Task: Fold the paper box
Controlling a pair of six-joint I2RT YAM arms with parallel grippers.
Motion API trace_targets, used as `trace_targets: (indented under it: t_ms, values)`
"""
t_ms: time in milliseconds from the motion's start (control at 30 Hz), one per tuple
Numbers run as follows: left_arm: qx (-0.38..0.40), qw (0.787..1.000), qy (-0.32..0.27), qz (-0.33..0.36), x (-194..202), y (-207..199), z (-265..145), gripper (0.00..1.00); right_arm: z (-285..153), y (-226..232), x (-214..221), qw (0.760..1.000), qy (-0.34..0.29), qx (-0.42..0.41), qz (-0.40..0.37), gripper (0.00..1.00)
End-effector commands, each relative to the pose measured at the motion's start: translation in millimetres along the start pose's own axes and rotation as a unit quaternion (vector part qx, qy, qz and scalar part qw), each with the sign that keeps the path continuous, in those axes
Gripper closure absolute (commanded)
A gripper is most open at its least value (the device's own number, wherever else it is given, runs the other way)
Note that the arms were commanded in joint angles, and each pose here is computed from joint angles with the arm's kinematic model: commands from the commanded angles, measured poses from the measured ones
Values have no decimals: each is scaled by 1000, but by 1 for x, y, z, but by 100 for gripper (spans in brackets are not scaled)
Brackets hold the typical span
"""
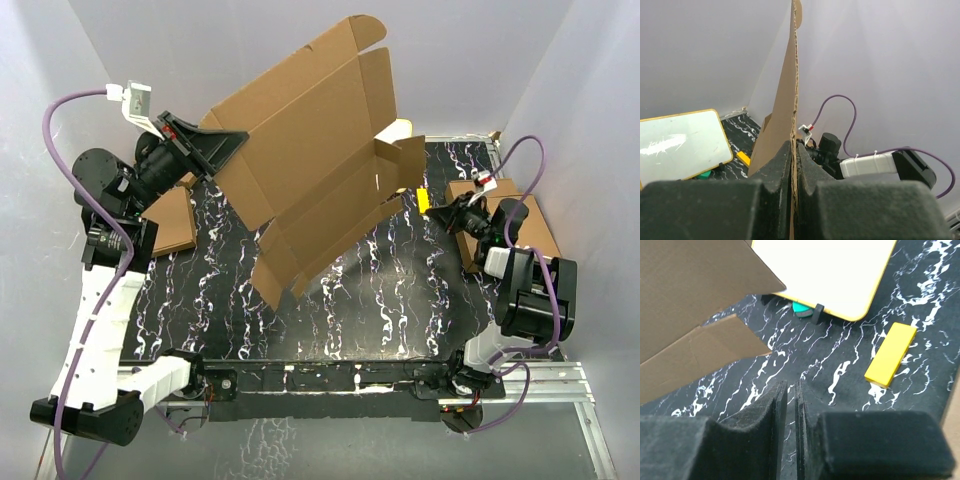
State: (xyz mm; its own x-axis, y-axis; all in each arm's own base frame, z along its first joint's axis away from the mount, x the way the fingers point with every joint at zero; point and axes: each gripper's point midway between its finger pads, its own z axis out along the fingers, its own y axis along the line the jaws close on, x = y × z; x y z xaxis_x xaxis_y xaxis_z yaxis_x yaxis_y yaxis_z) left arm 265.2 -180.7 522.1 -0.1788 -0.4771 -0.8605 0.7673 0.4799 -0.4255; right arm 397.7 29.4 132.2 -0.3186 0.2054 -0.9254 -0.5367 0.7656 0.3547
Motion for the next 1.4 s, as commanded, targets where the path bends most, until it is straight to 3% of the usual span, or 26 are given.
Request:
trace_targets:
  t_ms: [0, 467, 567, 800, 1100, 1367]
  values:
    - [20, 998, -60, 8, -44, -34, -7, 100, -5, -5, -54, 996, -70, -10, -47, 81]
    - [62, 994, -83, -22, -72, -62, -3, 100, 9, -9, -103, 993, -73, -85, 30, 74]
    - [71, 993, -85, -26, -73, -65, -3, 100, 14, -16, -97, 993, -61, -94, 47, 74]
    - [78, 993, -86, -29, -74, -66, -1, 100, -1, 25, -100, 981, -59, -181, 35, 73]
    - [73, 994, -84, -23, -73, -60, 3, 100, -24, 66, -101, 970, -57, -233, 26, 69]
    - [73, 994, -83, -20, -72, -59, 4, 100, -28, 77, -101, 967, -51, -247, 31, 55]
